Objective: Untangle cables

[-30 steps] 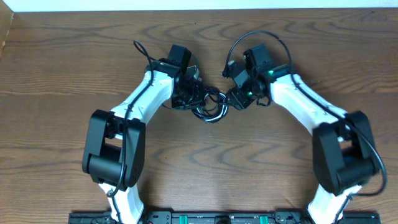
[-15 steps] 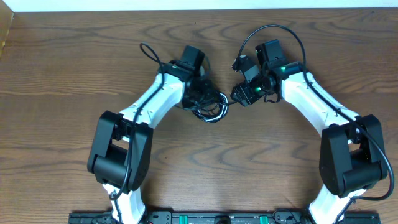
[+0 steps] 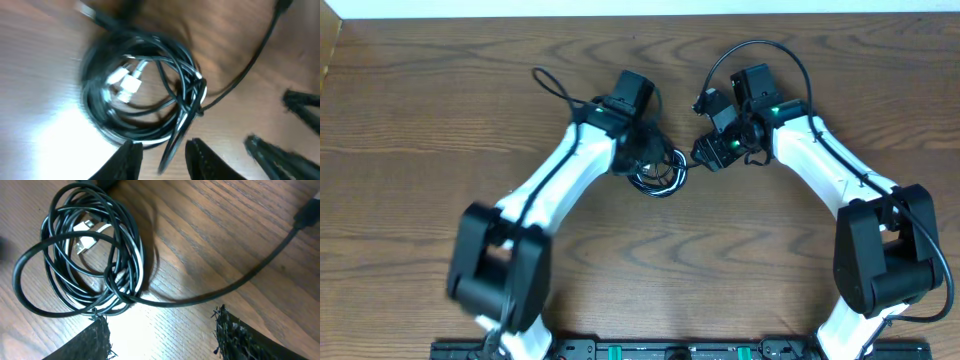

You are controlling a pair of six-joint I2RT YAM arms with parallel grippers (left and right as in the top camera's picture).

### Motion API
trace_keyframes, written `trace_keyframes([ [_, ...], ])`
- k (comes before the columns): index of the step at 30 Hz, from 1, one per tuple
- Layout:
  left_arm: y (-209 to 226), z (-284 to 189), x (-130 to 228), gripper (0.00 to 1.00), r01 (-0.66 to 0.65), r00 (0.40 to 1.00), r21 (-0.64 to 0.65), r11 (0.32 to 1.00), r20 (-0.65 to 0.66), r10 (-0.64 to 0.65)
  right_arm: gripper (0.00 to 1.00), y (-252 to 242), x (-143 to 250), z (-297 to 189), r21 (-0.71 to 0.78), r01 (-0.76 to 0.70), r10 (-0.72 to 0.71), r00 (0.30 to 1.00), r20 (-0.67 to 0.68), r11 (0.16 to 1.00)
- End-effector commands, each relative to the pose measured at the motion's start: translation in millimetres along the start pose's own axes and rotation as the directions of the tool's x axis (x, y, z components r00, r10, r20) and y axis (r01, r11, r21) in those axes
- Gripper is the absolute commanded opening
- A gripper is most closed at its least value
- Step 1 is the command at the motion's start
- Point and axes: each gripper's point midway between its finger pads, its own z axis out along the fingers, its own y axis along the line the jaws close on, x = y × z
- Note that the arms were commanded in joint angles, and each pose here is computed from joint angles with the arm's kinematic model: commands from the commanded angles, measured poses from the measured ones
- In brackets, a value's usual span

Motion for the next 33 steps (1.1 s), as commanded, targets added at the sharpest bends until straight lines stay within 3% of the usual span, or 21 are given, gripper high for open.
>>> trace_keyframes([
  [1, 12, -44, -29, 0.36, 0.016, 0.979, -0.081, 0.997, 0.205, 0.001, 0.68, -4, 4, 2, -0.004, -0.026, 0.026, 1.000, -0.011, 1.000],
  [3, 12, -52, -29, 0.36, 0.015, 0.975, -0.079, 0.997, 0.222, 0.003, 0.68, -8, 5, 1, 0.010, -0.054, 0.054, 0.998, -0.011, 0.998],
  [5, 9, -51, -27, 0.29, 0.019, 0.976, -0.073, 0.997, 0.218, -0.003, 0.68, -16, 6, 0, 0.040, -0.098, 0.098, 0.995, -0.012, 0.994],
  [8, 5, -39, -12, 0.08, 0.032, 0.986, -0.064, 0.997, 0.163, -0.021, 0.68, -24, 8, -2, 0.057, -0.128, 0.129, 0.992, -0.009, 0.990],
  [17, 5, 23, 64, 0.08, -0.076, 0.987, -0.108, 0.991, -0.151, 0.059, 0.71, -26, 5, -3, 0.052, -0.162, 0.162, 0.987, 0.008, 0.985],
  [20, 17, 37, 75, 0.07, -0.091, 0.978, -0.161, 0.983, -0.200, 0.058, 0.69, -27, 3, -2, 0.052, -0.199, 0.198, 0.980, 0.017, 0.979],
  [26, 42, 69, 52, 0.08, -0.225, 0.968, -0.247, 0.942, -0.162, 0.189, 0.69, -27, 4, -2, 0.050, -0.199, 0.199, 0.980, 0.015, 0.979],
  [33, 54, 75, 15, 0.07, -0.323, 0.944, -0.196, 0.926, -0.139, 0.300, 0.69, -27, 5, -2, 0.051, -0.200, 0.200, 0.980, 0.012, 0.978],
])
